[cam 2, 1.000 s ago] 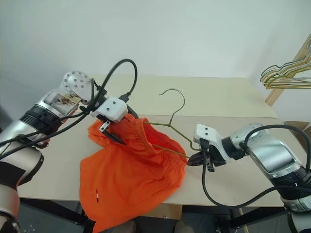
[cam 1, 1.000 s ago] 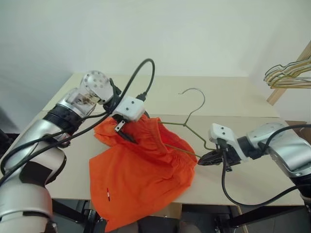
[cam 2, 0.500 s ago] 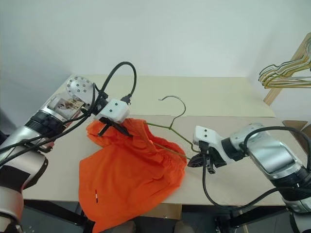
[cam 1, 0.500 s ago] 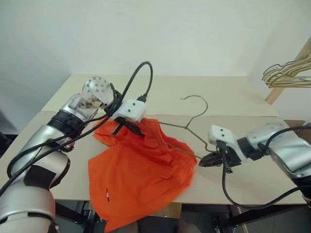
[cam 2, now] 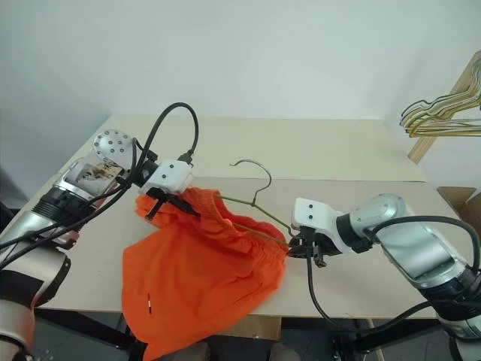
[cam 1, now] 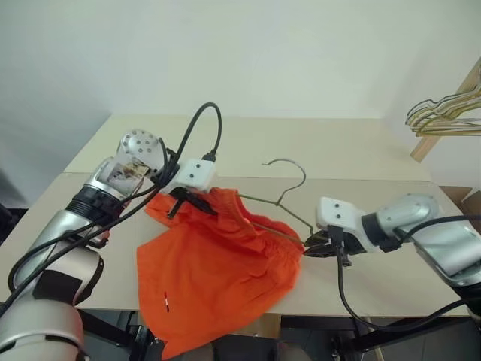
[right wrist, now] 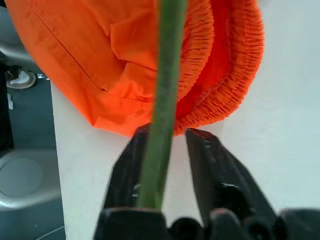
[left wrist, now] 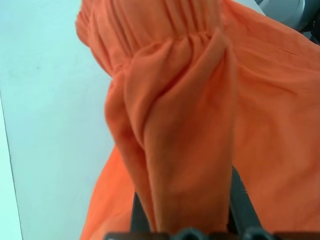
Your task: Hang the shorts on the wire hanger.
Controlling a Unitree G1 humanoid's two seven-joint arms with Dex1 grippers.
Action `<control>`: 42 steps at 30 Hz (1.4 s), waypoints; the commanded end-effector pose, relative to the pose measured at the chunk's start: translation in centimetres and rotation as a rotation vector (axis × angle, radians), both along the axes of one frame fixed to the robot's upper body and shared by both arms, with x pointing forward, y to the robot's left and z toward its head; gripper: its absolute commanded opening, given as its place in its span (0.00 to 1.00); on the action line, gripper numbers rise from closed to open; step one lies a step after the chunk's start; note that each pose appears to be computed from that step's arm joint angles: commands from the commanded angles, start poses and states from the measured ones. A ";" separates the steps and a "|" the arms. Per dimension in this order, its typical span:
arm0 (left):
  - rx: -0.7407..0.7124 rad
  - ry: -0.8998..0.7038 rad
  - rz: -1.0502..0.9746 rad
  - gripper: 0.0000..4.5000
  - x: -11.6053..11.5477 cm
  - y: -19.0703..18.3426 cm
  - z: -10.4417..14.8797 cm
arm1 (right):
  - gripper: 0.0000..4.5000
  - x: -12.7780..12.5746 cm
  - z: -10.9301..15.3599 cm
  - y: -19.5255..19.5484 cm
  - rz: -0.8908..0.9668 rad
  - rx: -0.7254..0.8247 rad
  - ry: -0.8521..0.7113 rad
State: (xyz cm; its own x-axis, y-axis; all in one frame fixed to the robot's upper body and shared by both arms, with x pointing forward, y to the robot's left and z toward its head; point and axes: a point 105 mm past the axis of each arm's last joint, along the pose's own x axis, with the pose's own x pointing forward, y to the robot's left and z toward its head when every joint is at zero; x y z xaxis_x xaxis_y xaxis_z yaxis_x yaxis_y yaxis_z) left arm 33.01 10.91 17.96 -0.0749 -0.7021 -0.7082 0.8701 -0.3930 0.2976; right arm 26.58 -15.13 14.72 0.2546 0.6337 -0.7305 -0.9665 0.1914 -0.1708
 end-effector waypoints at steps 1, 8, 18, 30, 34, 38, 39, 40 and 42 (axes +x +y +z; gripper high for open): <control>0.013 -0.019 0.018 0.00 0.3 0.3 0.4 | 0.55 0.7 2.2 -1.4 -0.086 0.018 -0.090; -0.012 0.004 0.091 0.00 1.4 0.5 0.2 | 0.99 0.9 4.2 -4.4 -0.288 0.124 -0.122; -0.093 0.042 0.172 0.00 2.5 0.3 0.9 | 0.99 -2.6 7.0 -7.7 -0.516 0.572 -0.158; -0.202 0.041 0.258 0.00 3.3 0.0 2.3 | 0.99 -5.1 -2.4 -3.5 -0.572 0.515 0.083; -0.213 0.051 0.255 0.00 2.9 0.2 2.4 | 0.99 -2.8 -4.6 -0.3 -0.602 0.577 0.127; -0.212 0.052 0.256 0.00 2.7 0.2 2.4 | 0.99 -1.3 -5.5 1.7 -0.618 0.614 0.149; -0.211 0.052 0.255 0.00 2.6 0.3 2.4 | 0.99 -1.0 -5.6 1.9 -0.622 0.625 0.162; -0.210 0.052 0.254 0.00 2.6 0.3 2.4 | 0.99 -0.9 -5.8 2.0 -0.624 0.632 0.170; -0.209 0.051 0.253 0.00 2.5 0.4 2.6 | 0.99 -0.8 -5.8 2.5 -0.617 0.666 0.201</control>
State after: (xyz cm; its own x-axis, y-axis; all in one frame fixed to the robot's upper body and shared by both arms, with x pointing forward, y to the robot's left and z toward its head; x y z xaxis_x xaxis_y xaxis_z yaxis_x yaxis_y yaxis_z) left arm 35.60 11.22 18.76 0.0664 -0.8135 -0.5778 0.9627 -0.0999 0.2513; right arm 25.43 -13.01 8.00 0.5867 0.7161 -0.3780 -0.6428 0.6958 0.3204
